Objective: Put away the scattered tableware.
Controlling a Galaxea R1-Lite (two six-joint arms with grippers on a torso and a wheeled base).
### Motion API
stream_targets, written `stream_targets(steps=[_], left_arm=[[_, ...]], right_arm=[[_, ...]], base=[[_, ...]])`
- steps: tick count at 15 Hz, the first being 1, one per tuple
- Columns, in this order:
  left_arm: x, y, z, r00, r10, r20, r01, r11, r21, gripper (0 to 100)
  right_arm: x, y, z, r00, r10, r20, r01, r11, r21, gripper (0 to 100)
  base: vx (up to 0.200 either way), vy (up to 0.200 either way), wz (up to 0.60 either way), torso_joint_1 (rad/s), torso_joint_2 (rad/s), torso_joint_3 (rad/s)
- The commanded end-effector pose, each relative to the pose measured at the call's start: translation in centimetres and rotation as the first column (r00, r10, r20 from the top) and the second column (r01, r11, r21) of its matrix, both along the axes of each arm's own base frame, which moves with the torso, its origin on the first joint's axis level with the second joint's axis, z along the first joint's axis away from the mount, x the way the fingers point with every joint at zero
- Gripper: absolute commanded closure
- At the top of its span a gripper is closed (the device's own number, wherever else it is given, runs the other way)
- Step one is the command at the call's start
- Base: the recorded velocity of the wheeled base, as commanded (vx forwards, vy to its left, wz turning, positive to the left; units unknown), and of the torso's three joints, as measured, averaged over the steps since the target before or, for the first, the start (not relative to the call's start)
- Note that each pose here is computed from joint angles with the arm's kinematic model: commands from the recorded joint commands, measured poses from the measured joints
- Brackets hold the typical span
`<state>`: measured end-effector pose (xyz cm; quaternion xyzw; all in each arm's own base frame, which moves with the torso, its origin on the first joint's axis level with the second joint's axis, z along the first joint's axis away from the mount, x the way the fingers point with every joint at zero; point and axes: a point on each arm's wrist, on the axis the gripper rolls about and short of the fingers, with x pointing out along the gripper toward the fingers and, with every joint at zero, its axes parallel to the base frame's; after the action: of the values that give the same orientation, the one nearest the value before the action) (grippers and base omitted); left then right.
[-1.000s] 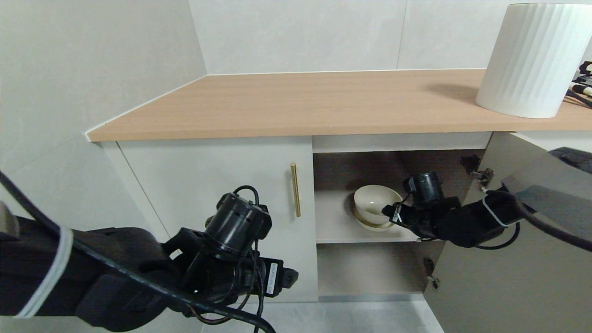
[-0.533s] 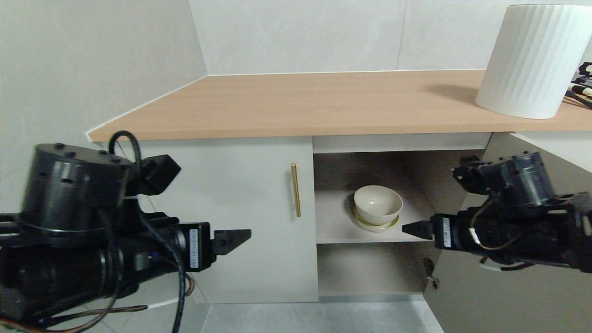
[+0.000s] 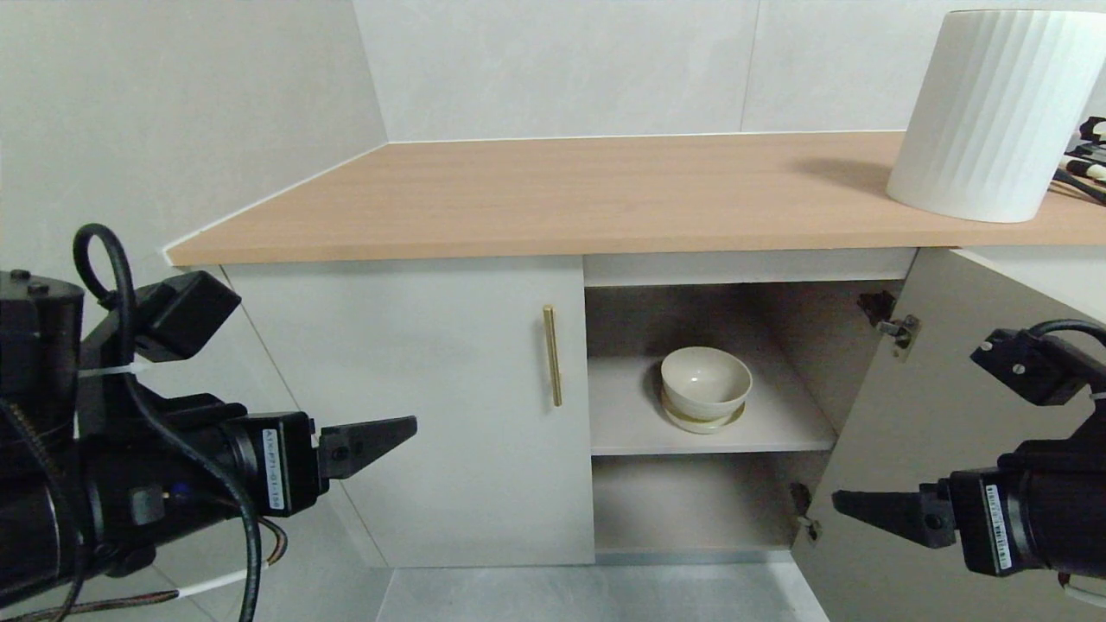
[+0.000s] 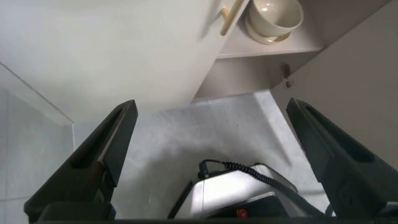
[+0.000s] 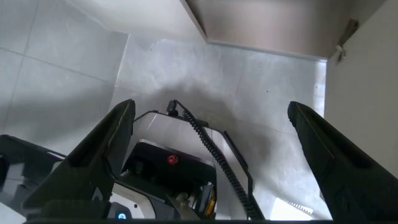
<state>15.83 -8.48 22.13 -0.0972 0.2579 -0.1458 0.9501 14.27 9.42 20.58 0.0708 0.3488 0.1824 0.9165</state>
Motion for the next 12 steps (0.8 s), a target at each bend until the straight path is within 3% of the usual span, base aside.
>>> stream_targets(steps=[1, 2, 12], left_arm=[[0.41, -0.27, -0.43, 1.000, -0.003, -0.021, 0.003, 1.000, 0.010, 0], [0.50, -0.31, -0.51, 1.000, 0.000, -0.024, 0.000, 1.000, 0.013, 0], [0.58, -0.45, -0.78, 0.999, -0.005, -0.035, 0.005, 1.000, 0.019, 0]], right_arm=[[-0.22, -0.06, -0.32, 1.000, 0.011, -0.002, -0.011, 1.000, -0.016, 0], [-0.20, -0.05, -0.35, 1.000, 0.025, 0.005, -0.025, 0.999, -0.032, 0], [-0.51, -0.36, -0.23, 1.000, 0.005, 0.018, -0.004, 0.999, -0.048, 0]], base=[[0.000, 0.000, 0.00, 0.000, 0.00, 0.000], [0.000, 0.000, 0.00, 0.000, 0.00, 0.000], [-0.200, 0.000, 0.00, 0.001, 0.00, 0.005]])
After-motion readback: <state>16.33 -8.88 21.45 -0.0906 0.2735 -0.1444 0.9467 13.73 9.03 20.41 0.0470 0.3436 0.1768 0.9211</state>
